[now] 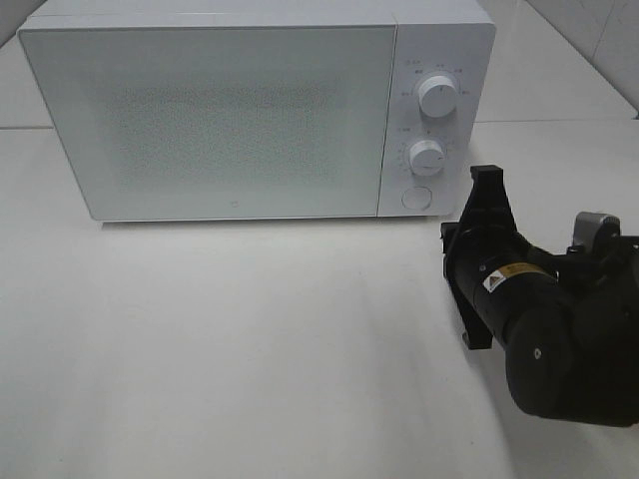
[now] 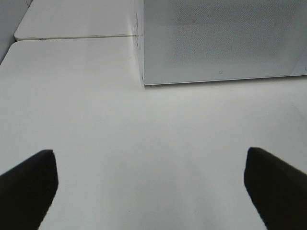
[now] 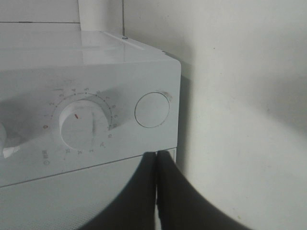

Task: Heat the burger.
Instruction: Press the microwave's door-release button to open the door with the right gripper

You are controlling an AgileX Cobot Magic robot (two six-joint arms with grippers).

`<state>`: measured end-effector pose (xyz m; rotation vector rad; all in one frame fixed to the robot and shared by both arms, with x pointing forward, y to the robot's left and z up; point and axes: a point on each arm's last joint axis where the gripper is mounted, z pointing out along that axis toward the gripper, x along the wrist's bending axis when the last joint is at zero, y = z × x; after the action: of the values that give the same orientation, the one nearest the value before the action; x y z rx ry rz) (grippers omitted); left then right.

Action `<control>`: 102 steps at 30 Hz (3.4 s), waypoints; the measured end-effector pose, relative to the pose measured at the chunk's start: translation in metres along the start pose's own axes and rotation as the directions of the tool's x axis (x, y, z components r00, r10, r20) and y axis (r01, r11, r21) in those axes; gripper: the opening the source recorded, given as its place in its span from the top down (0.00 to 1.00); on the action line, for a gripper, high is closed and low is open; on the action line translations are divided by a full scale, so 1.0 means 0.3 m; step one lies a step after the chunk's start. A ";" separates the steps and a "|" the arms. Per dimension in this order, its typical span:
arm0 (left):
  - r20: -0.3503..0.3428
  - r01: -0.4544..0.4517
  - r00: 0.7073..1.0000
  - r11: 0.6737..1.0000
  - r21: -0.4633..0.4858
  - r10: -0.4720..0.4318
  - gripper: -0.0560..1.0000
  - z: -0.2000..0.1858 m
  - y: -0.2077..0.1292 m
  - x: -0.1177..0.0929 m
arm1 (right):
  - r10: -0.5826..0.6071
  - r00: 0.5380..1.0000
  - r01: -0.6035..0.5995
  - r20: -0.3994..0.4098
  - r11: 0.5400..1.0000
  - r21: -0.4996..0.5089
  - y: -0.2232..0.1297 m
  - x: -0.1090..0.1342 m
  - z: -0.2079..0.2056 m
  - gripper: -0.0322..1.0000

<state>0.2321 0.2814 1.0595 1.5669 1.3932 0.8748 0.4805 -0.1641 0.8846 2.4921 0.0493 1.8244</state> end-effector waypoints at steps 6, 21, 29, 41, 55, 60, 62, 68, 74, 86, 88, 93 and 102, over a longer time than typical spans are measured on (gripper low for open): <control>0.000 0.000 1.000 1.000 0.000 0.000 0.02 0.000 0.000 0.000 | 0.048 0.999 -0.047 0.020 0.999 -0.026 0.008 0.022 0.051 0.95; 0.000 0.000 1.000 1.000 0.000 0.000 0.02 0.000 0.000 0.000 | 0.083 0.996 -0.082 0.026 0.996 -0.028 -0.045 0.027 0.168 0.95; 0.000 0.000 1.000 1.000 0.000 0.000 0.02 0.000 0.000 0.000 | 0.079 0.996 -0.078 0.043 0.997 -0.027 -0.071 0.001 0.207 0.95; 0.000 0.000 1.000 1.000 0.000 0.000 0.02 0.000 0.000 0.000 | 0.106 0.994 -0.105 0.016 0.993 -0.046 -0.059 0.027 0.255 0.95; 0.000 0.000 1.000 1.000 0.000 0.000 0.02 0.000 0.000 0.000 | 0.093 0.995 -0.091 0.040 0.995 -0.039 -0.051 0.011 0.289 0.95; 0.000 0.000 1.000 1.000 0.000 0.000 0.02 0.000 0.000 0.000 | 0.087 0.995 -0.085 0.051 0.996 -0.033 -0.060 -0.004 0.304 0.95; 0.000 0.000 1.000 1.000 0.000 0.000 0.02 0.000 0.000 0.000 | 0.086 0.995 -0.085 0.054 0.996 -0.031 -0.064 -0.008 0.310 0.95; 0.000 0.000 1.000 1.000 0.000 0.000 0.02 0.000 0.000 0.000 | 0.089 0.995 -0.087 0.051 0.996 -0.034 -0.065 -0.008 0.320 0.95; 0.000 0.000 1.000 1.000 0.000 0.000 0.02 0.000 0.000 0.000 | 0.092 0.995 -0.090 0.045 0.995 -0.041 -0.070 -0.005 0.334 0.95; 0.000 0.000 1.000 1.000 0.000 0.000 0.02 0.000 0.000 0.000 | 0.070 0.997 -0.068 0.021 0.994 -0.082 -0.062 -0.001 0.343 0.95; 0.000 0.000 1.000 1.000 0.000 0.000 0.02 0.000 0.000 0.000 | 0.073 0.997 -0.071 0.027 0.994 -0.081 -0.065 -0.002 0.346 0.95; 0.000 0.000 1.000 1.000 0.000 0.000 0.02 0.000 0.000 0.000 | 0.089 0.995 -0.086 0.034 0.993 -0.087 -0.069 0.000 0.351 0.95; 0.000 0.000 1.000 1.000 0.000 0.000 0.02 0.000 0.000 0.000 | 0.102 0.995 -0.099 0.016 0.986 -0.131 -0.061 -0.006 0.355 0.95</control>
<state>0.2321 0.2814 1.0595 1.5669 1.3932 0.8748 0.5814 -0.1485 0.8496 2.4658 -0.1933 1.7726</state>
